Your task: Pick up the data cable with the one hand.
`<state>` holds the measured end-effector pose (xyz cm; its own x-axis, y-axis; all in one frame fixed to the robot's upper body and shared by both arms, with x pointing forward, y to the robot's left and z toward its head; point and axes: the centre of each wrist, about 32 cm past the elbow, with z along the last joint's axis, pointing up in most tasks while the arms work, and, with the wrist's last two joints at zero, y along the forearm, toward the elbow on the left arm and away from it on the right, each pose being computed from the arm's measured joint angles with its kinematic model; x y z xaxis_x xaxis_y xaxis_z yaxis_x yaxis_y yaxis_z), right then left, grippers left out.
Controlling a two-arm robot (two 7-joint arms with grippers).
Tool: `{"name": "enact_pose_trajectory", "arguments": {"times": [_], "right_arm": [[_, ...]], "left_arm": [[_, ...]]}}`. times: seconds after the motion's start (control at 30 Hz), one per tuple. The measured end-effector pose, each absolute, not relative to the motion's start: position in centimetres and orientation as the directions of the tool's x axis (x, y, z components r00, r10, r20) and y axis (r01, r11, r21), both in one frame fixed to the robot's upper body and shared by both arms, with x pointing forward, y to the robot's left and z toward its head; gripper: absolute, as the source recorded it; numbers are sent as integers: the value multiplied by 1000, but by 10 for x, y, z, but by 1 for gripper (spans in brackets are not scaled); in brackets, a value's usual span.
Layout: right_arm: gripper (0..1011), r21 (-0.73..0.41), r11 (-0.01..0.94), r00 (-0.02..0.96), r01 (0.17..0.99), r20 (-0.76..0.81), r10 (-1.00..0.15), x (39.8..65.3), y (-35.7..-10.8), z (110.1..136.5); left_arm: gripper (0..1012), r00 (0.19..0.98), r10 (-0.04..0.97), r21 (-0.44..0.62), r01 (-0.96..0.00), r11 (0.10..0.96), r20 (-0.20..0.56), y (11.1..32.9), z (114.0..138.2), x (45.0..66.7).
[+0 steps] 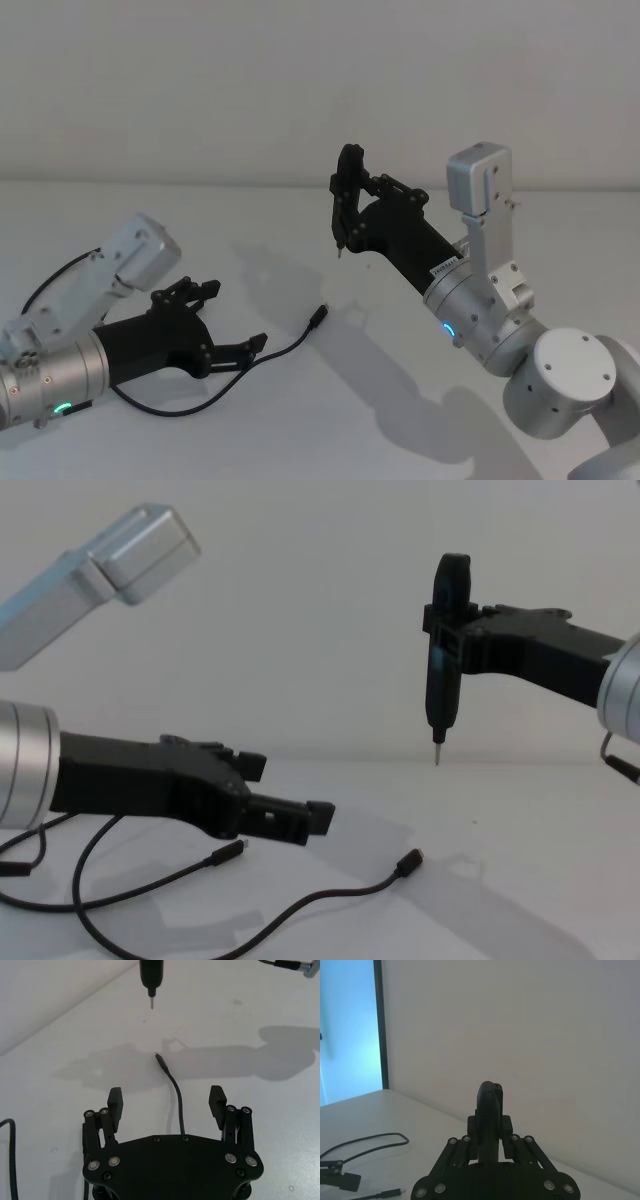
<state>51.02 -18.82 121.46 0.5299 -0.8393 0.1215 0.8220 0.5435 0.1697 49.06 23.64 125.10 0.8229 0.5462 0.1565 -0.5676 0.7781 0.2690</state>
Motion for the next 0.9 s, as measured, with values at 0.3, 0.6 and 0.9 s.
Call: {"name": "enact_pose_trajectory", "arguments": {"times": [0.3, 0.6, 0.9], "right_arm": [[274, 167, 551, 540, 818, 108, -834, 516, -187, 1209], [275, 163, 552, 544, 818, 94, -834, 520, -188, 1204], [274, 164, 552, 546, 818, 83, -834, 522, -189, 1202]], "left_arm": [[1001, 827, 537, 324, -560, 762, 166, 233, 1247, 495], [1001, 842, 515, 357, -537, 764, 162, 226, 1242, 502], [1001, 862, 486, 377, -503, 778, 146, 218, 1237, 509]]}}
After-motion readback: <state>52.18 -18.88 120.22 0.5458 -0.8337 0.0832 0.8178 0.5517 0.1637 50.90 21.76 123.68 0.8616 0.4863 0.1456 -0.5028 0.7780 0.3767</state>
